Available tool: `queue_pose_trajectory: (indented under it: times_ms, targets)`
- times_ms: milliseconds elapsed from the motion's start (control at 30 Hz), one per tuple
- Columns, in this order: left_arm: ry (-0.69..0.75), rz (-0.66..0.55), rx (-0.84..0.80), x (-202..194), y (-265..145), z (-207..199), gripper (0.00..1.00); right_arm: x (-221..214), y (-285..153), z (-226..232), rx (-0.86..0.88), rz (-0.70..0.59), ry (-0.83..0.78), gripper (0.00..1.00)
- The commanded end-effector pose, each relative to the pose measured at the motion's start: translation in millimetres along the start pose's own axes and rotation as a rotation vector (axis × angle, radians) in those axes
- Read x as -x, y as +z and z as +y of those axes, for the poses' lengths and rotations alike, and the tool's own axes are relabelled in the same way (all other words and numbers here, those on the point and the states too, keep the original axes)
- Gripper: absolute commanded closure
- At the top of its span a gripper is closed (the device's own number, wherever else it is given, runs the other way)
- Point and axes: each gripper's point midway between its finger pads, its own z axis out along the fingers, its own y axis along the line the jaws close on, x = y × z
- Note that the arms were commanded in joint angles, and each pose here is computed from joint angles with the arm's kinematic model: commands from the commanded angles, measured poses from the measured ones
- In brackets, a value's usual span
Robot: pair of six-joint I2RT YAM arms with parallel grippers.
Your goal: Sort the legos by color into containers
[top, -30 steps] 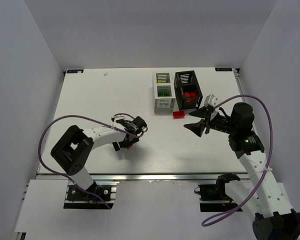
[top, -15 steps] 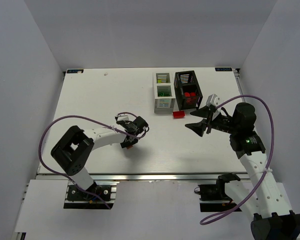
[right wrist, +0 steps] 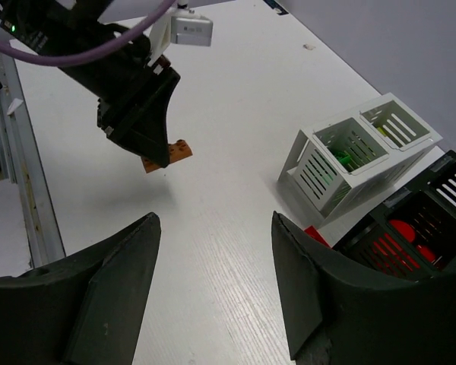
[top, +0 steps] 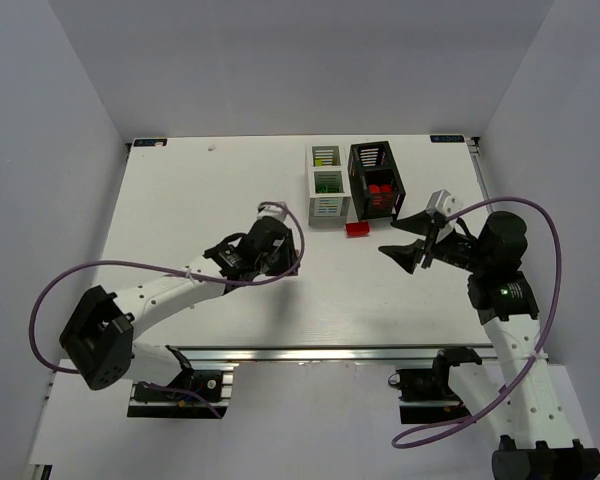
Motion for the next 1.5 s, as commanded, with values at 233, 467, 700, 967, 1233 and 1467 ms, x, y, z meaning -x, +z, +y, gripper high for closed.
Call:
queue_pose_trajectory:
  times_ms: [233, 467, 700, 967, 1233, 1467]
  targets:
    - [0.550, -0.332, -0.424, 136, -9, -144, 1.00, 24, -21, -3, -0.088, -0.078, -0.073, 0.35]
    - [0.672, -0.417, -0.509, 213, 56, -197, 1.00, 29, -33, -7, -0.152, -0.098, -0.114, 0.35]
    - [0.649, -0.591, -0.570, 279, 108, -218, 1.00, 29, -35, -8, -0.161, -0.099, -0.121, 0.35]
    - [0.545, -0.773, -0.531, 314, 127, -213, 1.00, 28, -35, -4, -0.141, -0.103, -0.122, 0.36]
    - [0.519, -0.800, -0.492, 307, 168, -199, 1.00, 27, -36, -3, -0.136, -0.103, -0.116, 0.36]
    - [0.477, -0.892, -0.481, 316, 180, -197, 1.00, 27, -36, -2, -0.127, -0.105, -0.117, 0.36]
